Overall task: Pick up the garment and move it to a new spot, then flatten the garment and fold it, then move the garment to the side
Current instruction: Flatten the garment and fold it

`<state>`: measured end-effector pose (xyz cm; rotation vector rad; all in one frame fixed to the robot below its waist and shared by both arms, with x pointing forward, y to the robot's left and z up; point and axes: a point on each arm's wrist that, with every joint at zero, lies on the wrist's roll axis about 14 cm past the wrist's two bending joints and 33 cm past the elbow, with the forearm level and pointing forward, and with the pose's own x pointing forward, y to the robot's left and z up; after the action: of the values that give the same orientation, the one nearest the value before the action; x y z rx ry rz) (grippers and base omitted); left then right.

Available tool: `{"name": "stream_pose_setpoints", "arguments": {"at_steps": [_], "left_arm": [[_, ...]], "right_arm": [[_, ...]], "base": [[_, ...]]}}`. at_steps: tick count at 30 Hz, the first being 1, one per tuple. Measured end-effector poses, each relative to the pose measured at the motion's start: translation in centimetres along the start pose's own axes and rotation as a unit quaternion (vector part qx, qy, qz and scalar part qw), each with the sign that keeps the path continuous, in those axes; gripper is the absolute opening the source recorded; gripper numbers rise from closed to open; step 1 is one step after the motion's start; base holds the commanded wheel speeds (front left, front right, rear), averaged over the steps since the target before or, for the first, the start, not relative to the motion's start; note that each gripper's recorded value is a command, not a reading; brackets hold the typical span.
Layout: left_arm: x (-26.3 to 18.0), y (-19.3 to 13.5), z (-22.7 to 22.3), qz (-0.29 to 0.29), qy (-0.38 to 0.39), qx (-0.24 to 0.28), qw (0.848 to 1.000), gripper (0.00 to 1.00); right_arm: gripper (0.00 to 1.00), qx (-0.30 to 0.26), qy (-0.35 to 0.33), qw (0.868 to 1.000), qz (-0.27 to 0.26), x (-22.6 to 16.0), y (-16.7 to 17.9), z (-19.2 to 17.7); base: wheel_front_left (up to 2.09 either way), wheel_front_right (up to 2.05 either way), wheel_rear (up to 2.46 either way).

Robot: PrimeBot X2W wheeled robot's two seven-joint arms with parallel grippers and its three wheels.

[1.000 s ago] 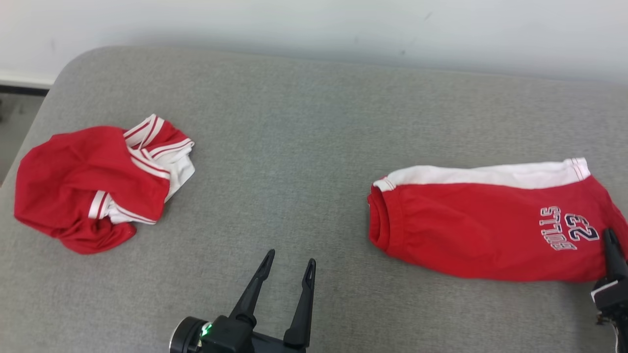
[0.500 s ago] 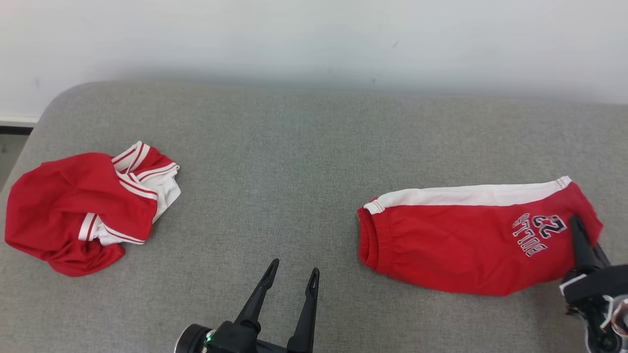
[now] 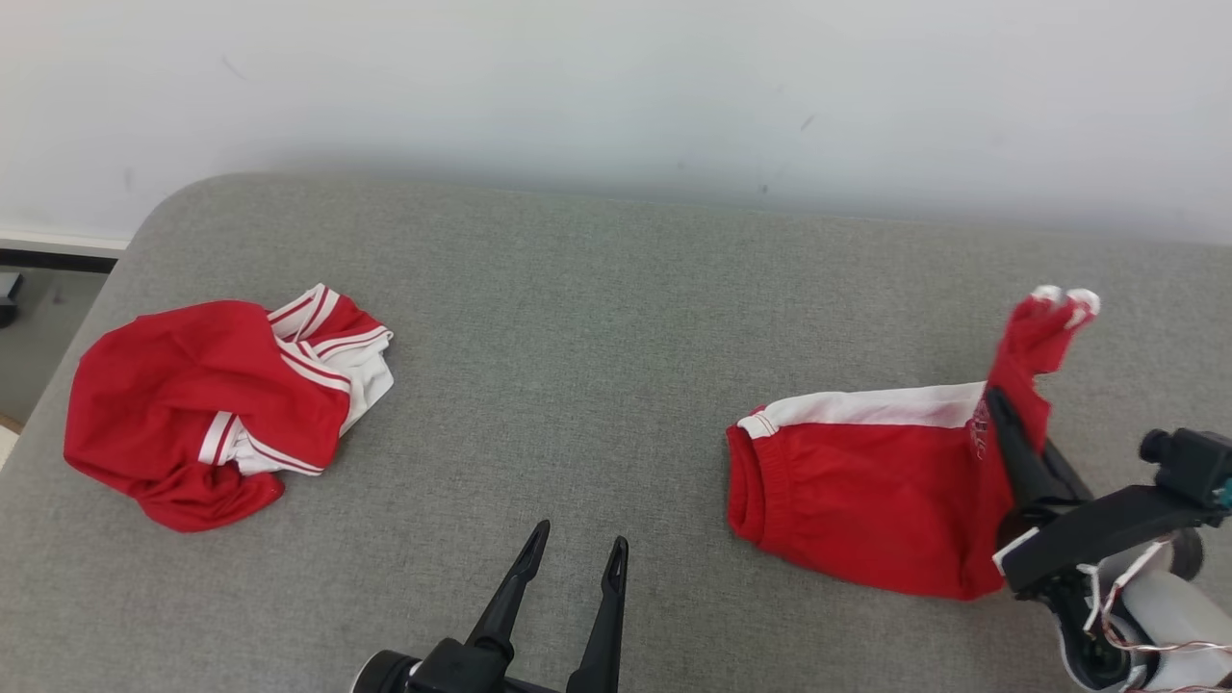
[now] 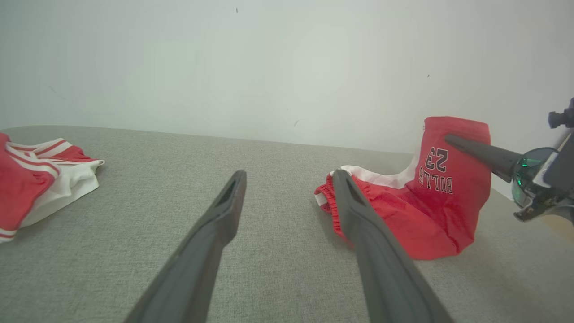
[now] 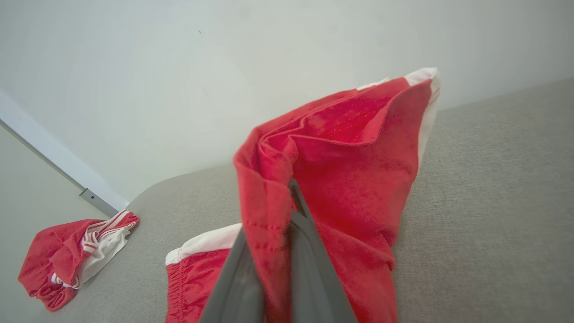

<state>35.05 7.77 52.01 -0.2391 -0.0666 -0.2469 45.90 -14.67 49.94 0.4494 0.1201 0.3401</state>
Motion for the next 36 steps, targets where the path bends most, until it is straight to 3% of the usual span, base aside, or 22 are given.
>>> {"name": "stream_pose_setpoints", "arguments": {"at_steps": [10, 18, 19, 21, 22, 23, 36], "left_arm": [[-0.4, 0.8, 0.2, 0.016, -0.004, 0.000, 1.000, 1.00], [-0.5, 0.8, 0.1, 0.019, -0.003, -0.003, 1.000, 1.00], [-0.5, 0.7, 0.2, 0.018, -0.003, -0.003, 1.000, 1.00], [-0.5, 0.7, 0.2, 0.018, -0.004, -0.003, 1.000, 1.00], [-0.5, 0.7, 0.2, 0.018, -0.004, -0.004, 1.000, 1.00], [-0.5, 0.6, 0.2, 0.017, -0.005, -0.004, 1.000, 1.00], [-1.0, 0.2, 0.4, 0.017, -0.008, -0.007, 1.000, 1.00]], "right_arm": [[0.00, -0.017, 0.064, 0.992, 0.103, 0.0, 6.5, -4.4], [0.02, -0.041, 0.124, 0.981, 0.146, -1.9, 8.8, -8.4], [0.07, -0.041, 0.130, 0.979, 0.149, -2.1, 9.0, -8.7], [0.36, -0.041, 0.136, 0.978, 0.153, -2.4, 9.3, -9.2], [0.89, -0.042, 0.138, 0.978, 0.153, -2.4, 9.4, -9.4], [1.00, -0.043, 0.140, 0.977, 0.154, -2.5, 9.4, -9.5], [1.00, -0.015, 0.144, 0.974, 0.174, -5.0, 11.7, -10.1]], "base": [[0.00, 0.00, 0.00], [0.00, 0.00, 0.00], [0.00, 0.00, 0.00], [0.00, 0.00, 0.00], [0.00, 0.00, 0.00], [0.00, 0.00, 0.00], [0.00, 0.00, 0.00]]}}
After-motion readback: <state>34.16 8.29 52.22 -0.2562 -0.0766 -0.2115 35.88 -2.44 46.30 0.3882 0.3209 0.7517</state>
